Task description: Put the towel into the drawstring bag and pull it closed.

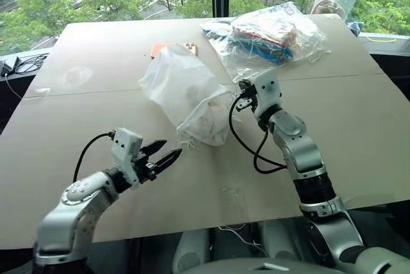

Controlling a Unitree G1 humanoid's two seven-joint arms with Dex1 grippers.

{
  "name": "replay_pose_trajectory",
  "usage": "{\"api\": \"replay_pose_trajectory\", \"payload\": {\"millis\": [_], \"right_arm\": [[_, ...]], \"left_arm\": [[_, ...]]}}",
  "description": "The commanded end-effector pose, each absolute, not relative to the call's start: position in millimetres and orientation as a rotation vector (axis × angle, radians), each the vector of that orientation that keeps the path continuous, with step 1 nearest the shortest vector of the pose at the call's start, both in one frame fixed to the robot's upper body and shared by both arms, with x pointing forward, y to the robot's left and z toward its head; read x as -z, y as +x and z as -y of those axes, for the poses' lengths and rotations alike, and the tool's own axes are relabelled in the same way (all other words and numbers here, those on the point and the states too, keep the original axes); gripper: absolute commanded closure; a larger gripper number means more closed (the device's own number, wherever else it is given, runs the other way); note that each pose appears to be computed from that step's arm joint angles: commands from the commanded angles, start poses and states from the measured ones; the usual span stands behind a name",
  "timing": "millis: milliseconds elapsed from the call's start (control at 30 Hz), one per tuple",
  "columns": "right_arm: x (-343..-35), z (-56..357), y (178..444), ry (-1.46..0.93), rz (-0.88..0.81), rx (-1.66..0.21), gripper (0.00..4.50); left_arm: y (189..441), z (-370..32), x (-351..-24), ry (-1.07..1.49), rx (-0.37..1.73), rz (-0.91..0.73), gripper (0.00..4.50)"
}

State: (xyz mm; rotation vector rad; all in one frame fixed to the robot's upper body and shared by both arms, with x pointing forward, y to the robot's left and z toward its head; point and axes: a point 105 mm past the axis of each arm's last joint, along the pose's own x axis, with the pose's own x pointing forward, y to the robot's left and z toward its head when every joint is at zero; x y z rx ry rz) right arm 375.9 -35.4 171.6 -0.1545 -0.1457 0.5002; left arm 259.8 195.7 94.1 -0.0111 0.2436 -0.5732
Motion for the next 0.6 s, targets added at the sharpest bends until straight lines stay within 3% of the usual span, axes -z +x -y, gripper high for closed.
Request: {"api": "replay_pose_trajectory", "payload": {"millis": [33, 400, 433, 500, 533, 567, 600], "right_arm": [[-187, 32, 372, -0.145, 0.204, -0.508, 4.50], [-180, 35, 370, -0.152, 0.182, -0.502, 4.50], [-180, 35, 370, -0.152, 0.182, -0.501, 4.50], [-180, 37, 370, -0.152, 0.182, -0.494, 4.50], [-181, 38, 371, -0.152, 0.183, -0.488, 4.50], [-182, 40, 371, -0.152, 0.185, -0.482, 4.50], [-183, 41, 372, -0.151, 0.188, -0.477, 4.50]], "left_arm": [[267, -191, -102, -0.006, 0.540, -0.185, 1.33], [283, -192, -96, -0.195, 0.426, -0.238, 1.33], [285, -192, -96, -0.198, 0.413, -0.238, 1.85], [286, -190, -95, -0.216, 0.396, -0.238, 2.28], [285, -189, -93, -0.223, 0.393, -0.240, 3.00], [283, -189, -92, -0.228, 0.391, -0.242, 3.03], [283, -188, -91, -0.231, 0.387, -0.243, 3.50]]}}
